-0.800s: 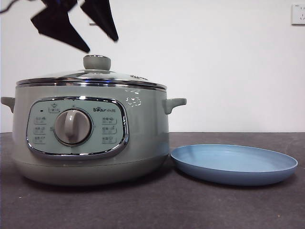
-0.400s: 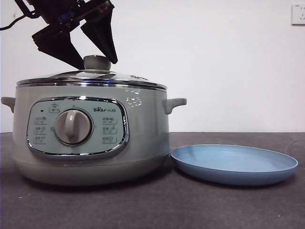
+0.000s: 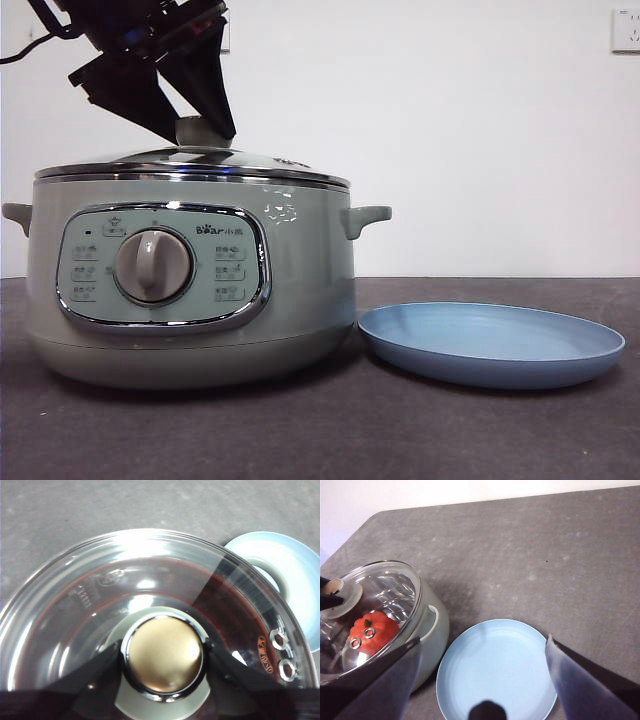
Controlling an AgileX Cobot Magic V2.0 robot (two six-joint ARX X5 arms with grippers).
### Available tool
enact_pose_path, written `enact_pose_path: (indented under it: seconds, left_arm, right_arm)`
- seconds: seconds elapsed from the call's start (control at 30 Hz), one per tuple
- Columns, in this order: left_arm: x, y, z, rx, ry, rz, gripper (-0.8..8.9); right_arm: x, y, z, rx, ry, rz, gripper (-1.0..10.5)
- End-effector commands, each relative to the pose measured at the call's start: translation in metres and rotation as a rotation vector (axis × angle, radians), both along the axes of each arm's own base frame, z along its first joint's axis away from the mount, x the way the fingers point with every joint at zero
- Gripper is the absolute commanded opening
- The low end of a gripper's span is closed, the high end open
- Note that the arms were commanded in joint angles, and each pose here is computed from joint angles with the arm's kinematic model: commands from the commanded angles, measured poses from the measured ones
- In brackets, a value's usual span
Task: Take the pumpkin out from the steamer,put the pumpkin in the blue plate,close the lid
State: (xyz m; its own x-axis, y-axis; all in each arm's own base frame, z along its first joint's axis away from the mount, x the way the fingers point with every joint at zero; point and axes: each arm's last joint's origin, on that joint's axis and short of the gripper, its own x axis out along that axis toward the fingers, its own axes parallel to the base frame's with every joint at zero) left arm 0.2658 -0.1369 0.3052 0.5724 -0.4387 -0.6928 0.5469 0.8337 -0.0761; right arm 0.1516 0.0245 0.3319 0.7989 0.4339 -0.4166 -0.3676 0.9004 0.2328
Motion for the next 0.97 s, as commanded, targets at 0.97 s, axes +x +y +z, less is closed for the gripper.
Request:
enact_pose_path:
  seconds: [0.97]
  left_arm:
    - [-0.105, 0.061, 0.110, -0.009, -0.433, 0.235, -0.09]
  right_arm:
    - [0.029, 0.035, -0.005, 0.048, 0.011, 0.197, 5.1]
